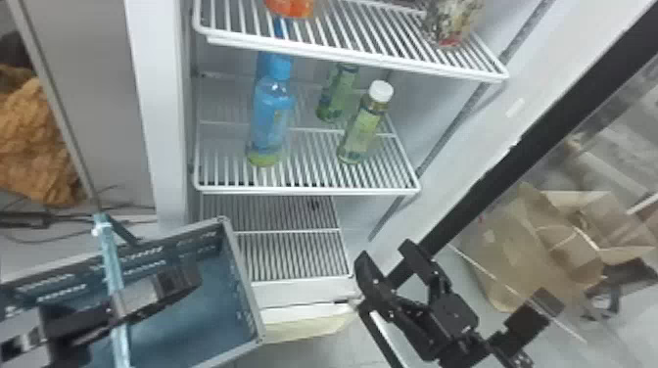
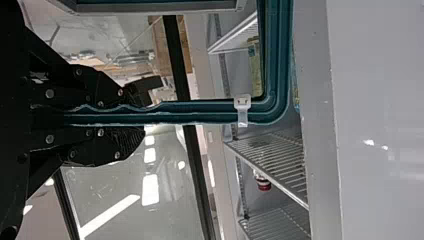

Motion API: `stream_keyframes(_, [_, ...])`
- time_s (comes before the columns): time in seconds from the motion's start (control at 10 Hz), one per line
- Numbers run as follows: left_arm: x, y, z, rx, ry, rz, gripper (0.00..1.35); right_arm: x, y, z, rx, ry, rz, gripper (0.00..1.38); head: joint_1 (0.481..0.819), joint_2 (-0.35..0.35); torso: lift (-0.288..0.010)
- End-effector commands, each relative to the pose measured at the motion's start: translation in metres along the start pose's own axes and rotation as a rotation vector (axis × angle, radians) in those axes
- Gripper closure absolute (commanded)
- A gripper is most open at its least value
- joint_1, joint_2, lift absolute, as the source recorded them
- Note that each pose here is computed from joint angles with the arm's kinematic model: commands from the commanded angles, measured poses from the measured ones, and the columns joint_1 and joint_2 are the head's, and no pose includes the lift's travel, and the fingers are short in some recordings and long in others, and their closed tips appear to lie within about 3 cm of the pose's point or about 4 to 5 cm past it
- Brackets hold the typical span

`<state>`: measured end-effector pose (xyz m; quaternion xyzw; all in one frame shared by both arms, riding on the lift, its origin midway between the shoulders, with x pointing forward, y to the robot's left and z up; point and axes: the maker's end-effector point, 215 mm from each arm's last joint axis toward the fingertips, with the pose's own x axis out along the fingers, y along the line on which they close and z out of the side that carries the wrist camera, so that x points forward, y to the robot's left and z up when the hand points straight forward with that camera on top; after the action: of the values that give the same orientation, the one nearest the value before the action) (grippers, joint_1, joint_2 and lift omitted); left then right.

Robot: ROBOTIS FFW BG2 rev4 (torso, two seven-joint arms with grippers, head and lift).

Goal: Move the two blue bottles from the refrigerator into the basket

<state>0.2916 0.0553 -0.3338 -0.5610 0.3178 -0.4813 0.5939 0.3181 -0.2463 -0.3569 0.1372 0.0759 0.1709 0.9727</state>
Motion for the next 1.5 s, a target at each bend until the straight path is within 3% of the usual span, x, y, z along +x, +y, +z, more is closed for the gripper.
stream_keyframes(0.0, [-0.004, 0.004, 0.004, 0.008, 0.008, 0.024, 1.20, 0.000, 0.000, -0.001, 0.007, 0.000, 0.002, 0.13, 0.695, -0.350, -0.220])
stream_keyframes(0.7, [-0.006, 0.005, 0.012, 0.024, 0.004, 0.040, 1.20, 0.007, 0.008, 0.003, -0.017, -0.004, 0.021, 0.12, 0.695, -0.332, -0.220])
stream_keyframes(0.8, [-0.006, 0.005, 0.012, 0.025, 0.005, 0.042, 1.20, 0.016, 0.017, 0.004, -0.023, -0.009, 0.048, 0.12, 0.695, -0.325, -0.220])
stream_keyframes(1.0, [-0.005, 0.004, 0.012, 0.026, 0.008, 0.038, 1.20, 0.040, 0.028, 0.026, -0.130, -0.040, 0.095, 0.12, 0.695, -0.298, -0.220])
stream_keyframes(1.4, [-0.005, 0.003, 0.014, 0.027, 0.003, 0.036, 1.20, 0.091, 0.031, 0.043, -0.151, -0.084, 0.132, 0.12, 0.695, -0.246, -0.220])
